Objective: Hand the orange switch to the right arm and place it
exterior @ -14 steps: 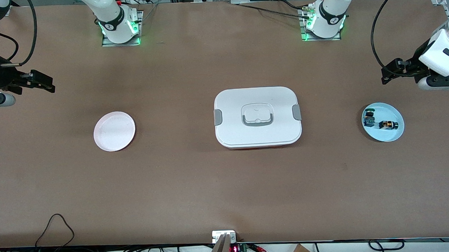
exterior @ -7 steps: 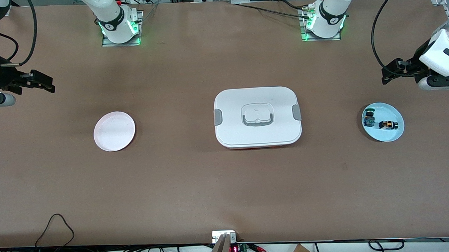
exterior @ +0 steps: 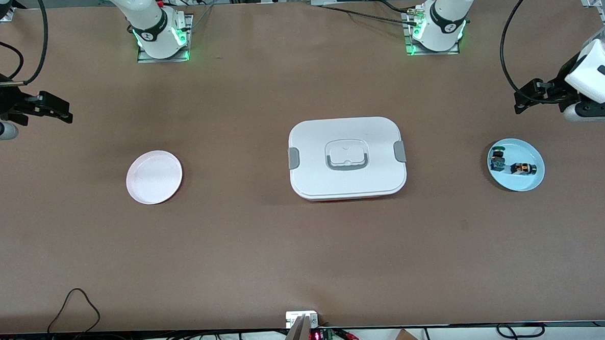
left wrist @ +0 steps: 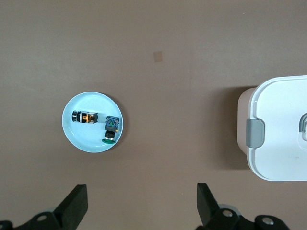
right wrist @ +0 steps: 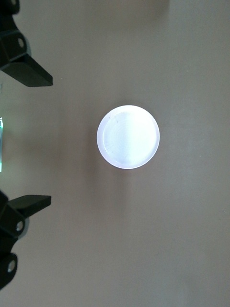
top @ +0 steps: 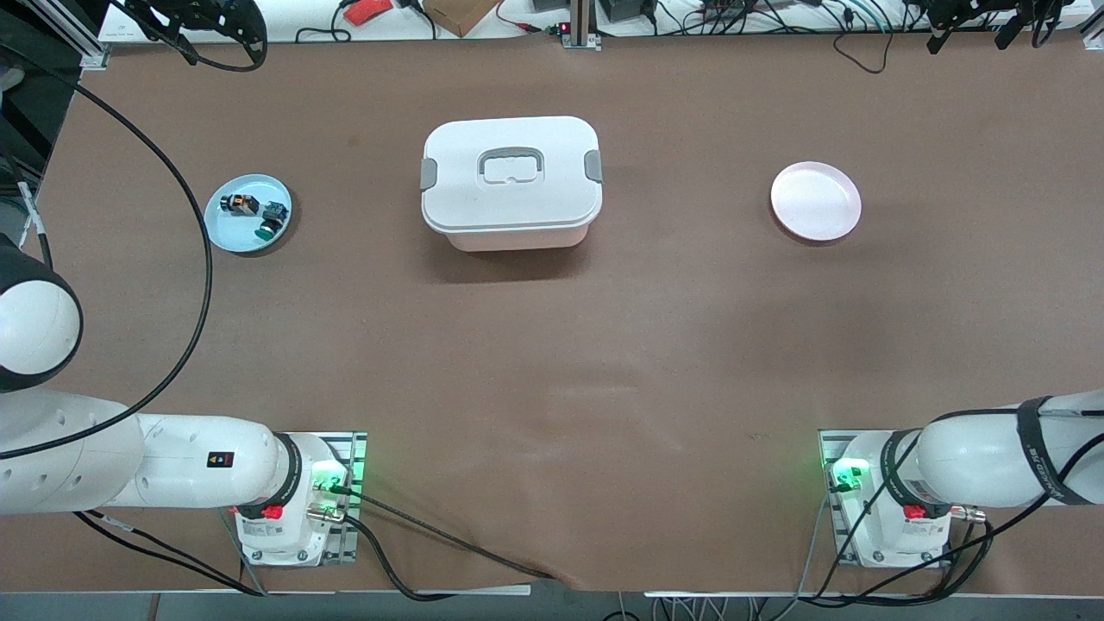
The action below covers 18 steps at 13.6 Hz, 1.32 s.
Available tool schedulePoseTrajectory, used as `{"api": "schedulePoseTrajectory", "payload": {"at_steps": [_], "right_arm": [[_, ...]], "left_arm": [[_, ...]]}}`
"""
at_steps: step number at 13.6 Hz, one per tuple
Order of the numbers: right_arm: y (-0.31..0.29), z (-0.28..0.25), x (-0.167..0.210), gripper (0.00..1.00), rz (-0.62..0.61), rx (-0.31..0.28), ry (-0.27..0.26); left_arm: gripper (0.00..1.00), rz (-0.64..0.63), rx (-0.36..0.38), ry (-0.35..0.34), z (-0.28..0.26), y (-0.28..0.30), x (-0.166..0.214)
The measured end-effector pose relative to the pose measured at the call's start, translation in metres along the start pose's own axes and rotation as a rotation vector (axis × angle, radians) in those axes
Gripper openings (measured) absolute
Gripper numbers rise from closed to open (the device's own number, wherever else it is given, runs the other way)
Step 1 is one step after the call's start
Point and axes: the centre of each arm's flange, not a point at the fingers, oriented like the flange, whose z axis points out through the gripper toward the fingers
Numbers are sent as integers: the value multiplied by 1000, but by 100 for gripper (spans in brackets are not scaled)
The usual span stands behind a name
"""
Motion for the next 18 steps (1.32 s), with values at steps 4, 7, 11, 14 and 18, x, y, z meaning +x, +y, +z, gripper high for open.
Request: {"api": "schedulePoseTrajectory", "payload": {"at_steps": [4,7,11,14,18], "right_arm": [[0,0,0,100,0,0,1],[0,0,0,100,0,0,0],[0,1,0,100,0,0,-1],[0,2,0,100,0,0,-4],[1,3,0,100,2,0,-6]], "left_arm": [[100,-1,0,0,0,0,0],[100,-1,0,-2,1,-1,1],[100,-2,0,-5,2,-1,1],[100,-2,0,-17,4,-1,0],[100,-1,1,-25,6,-1,1]]}}
